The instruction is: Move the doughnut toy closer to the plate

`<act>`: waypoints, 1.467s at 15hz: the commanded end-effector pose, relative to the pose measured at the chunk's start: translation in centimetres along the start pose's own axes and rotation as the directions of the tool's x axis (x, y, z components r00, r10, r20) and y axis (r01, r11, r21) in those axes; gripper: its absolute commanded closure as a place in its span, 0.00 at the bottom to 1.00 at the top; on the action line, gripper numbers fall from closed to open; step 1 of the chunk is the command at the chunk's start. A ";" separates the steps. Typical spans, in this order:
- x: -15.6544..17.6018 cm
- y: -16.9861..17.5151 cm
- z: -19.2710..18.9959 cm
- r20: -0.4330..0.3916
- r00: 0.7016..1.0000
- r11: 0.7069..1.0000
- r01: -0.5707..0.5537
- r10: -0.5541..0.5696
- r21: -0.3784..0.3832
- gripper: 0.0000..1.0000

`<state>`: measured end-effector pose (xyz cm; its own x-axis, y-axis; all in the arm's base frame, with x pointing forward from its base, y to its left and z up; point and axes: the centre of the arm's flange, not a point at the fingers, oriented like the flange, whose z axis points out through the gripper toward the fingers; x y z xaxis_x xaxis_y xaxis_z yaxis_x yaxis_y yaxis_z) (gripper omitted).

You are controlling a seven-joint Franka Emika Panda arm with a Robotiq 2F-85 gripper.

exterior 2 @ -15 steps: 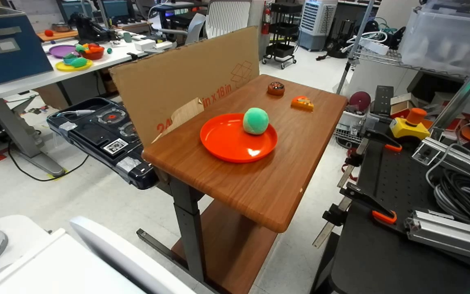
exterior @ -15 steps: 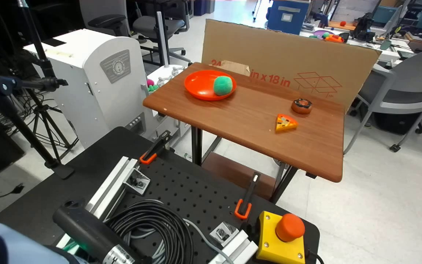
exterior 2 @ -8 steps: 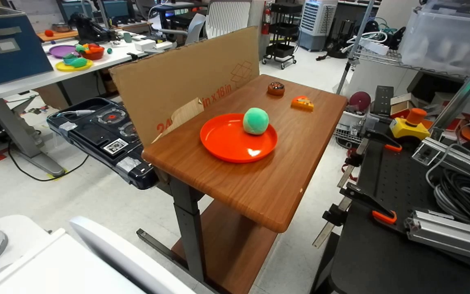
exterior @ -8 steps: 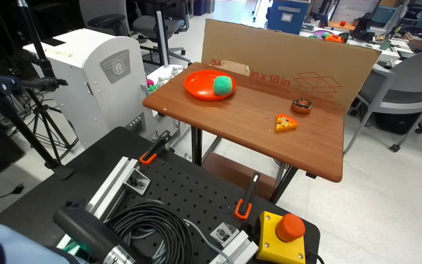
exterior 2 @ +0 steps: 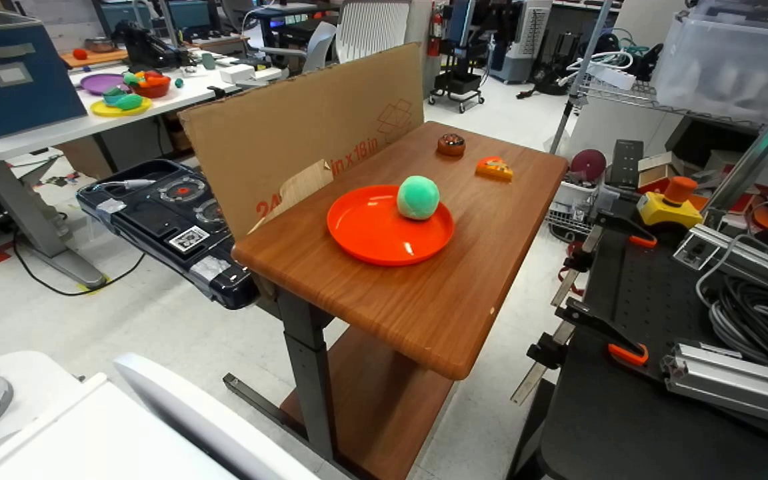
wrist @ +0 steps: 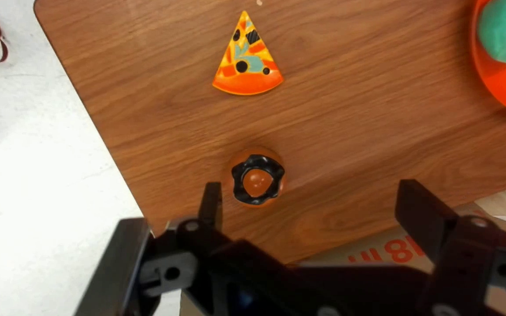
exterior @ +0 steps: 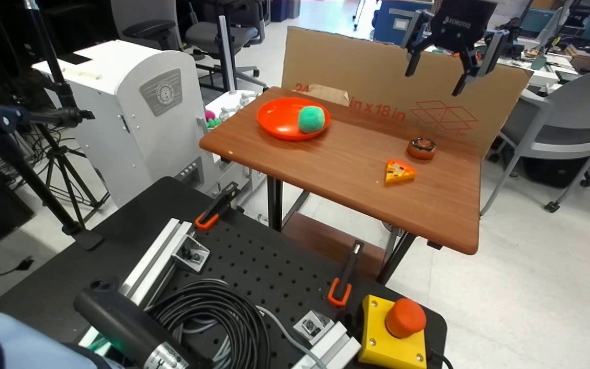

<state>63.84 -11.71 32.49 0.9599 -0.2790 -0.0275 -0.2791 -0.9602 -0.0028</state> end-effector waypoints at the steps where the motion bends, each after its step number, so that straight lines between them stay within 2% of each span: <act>1: 4.3 1.2 2.7 0.017 0.999 0.999 -0.028 0.029 -0.033 0.00; 4: 6.2 1.6 5.4 0.020 0.999 0.998 -0.026 0.028 -0.057 0.00; 8: 8.5 1.4 9.0 0.082 0.996 0.997 -0.027 0.033 -0.067 0.00; 18: 10.7 0.1 14.4 0.230 0.972 0.993 -0.013 0.041 -0.120 0.00; 19: 10.9 0.0 14.7 0.240 0.970 0.992 -0.012 0.042 -0.126 0.03; 20: 11.1 -0.1 15.1 0.249 0.968 0.991 -0.010 0.043 -0.130 0.28; 22: 11.3 -0.2 15.4 0.265 0.963 0.990 -0.007 0.044 -0.142 0.29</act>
<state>71.79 -14.25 17.21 0.9156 -0.2991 -0.2688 -0.2809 -0.9540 0.1048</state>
